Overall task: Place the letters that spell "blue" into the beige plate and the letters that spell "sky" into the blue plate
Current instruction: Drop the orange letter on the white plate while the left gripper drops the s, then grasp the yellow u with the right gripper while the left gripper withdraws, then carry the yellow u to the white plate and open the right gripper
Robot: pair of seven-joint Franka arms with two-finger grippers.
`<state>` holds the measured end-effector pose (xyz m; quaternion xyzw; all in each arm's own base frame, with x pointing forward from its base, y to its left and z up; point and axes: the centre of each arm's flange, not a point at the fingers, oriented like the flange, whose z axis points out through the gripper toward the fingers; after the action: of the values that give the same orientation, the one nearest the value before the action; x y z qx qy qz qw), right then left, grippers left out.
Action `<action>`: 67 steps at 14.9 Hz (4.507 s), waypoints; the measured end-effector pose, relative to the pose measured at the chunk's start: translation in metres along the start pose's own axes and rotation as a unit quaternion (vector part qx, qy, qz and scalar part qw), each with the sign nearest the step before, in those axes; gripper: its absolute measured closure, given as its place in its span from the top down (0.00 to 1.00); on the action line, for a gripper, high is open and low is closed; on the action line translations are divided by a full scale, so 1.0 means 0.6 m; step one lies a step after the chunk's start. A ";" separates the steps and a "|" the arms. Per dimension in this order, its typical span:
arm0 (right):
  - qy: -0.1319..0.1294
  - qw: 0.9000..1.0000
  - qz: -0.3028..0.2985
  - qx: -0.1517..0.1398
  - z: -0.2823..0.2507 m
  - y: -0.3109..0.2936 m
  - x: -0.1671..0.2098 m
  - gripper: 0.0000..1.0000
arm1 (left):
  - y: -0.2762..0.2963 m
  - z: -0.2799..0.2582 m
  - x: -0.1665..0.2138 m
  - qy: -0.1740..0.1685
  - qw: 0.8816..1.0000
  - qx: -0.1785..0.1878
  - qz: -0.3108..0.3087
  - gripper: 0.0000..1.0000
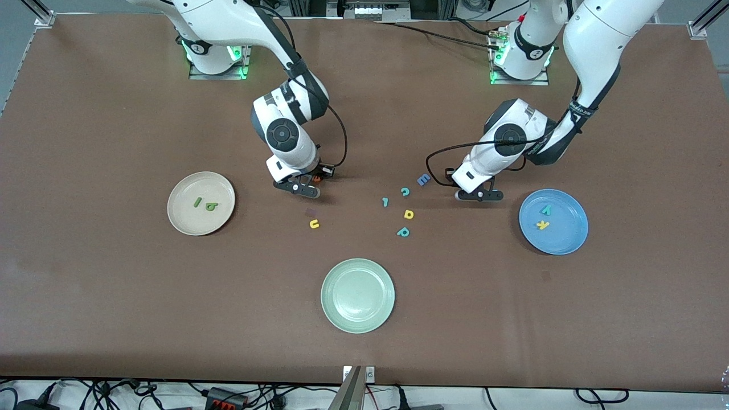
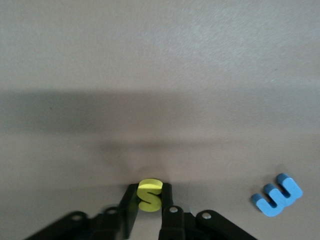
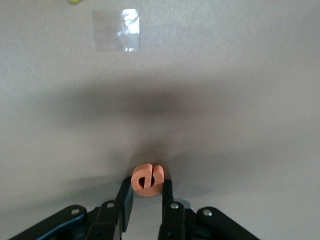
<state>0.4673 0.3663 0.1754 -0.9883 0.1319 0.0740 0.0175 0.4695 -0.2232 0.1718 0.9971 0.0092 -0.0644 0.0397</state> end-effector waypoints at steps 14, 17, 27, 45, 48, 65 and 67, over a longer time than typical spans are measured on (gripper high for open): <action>-0.042 0.998 -0.018 -0.038 -0.159 0.381 0.257 0.27 | -0.100 -0.163 0.109 -0.042 0.992 0.112 0.024 0.23; -0.064 0.997 -0.021 -0.045 -0.129 0.415 0.259 0.27 | -0.220 -0.173 0.140 -0.045 0.989 0.124 0.062 0.23; -0.020 0.999 -0.037 -0.002 -0.196 0.322 0.286 1.00 | -0.250 -0.182 0.164 -0.043 0.987 0.119 0.097 0.89; 0.082 0.942 -0.324 -0.013 -0.080 -0.053 0.204 0.97 | -0.184 -0.655 0.187 -0.004 0.996 0.080 0.032 1.00; 0.091 0.937 -0.336 -0.016 -0.053 -0.074 0.190 0.89 | -0.210 -0.708 0.155 0.004 0.997 0.056 0.049 1.00; 0.089 0.937 -0.338 -0.027 -0.031 -0.074 0.193 0.50 | -0.296 -0.735 0.057 0.075 0.996 0.039 0.014 1.00; 0.089 0.937 -0.337 -0.027 -0.033 -0.072 0.195 0.42 | -0.293 -0.735 0.056 0.075 0.996 0.039 0.016 1.00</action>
<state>0.5930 0.3770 0.1780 -0.9775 -0.2101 -0.0207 0.0028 0.5553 -0.0122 0.5898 0.9999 -0.0061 0.0106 0.0009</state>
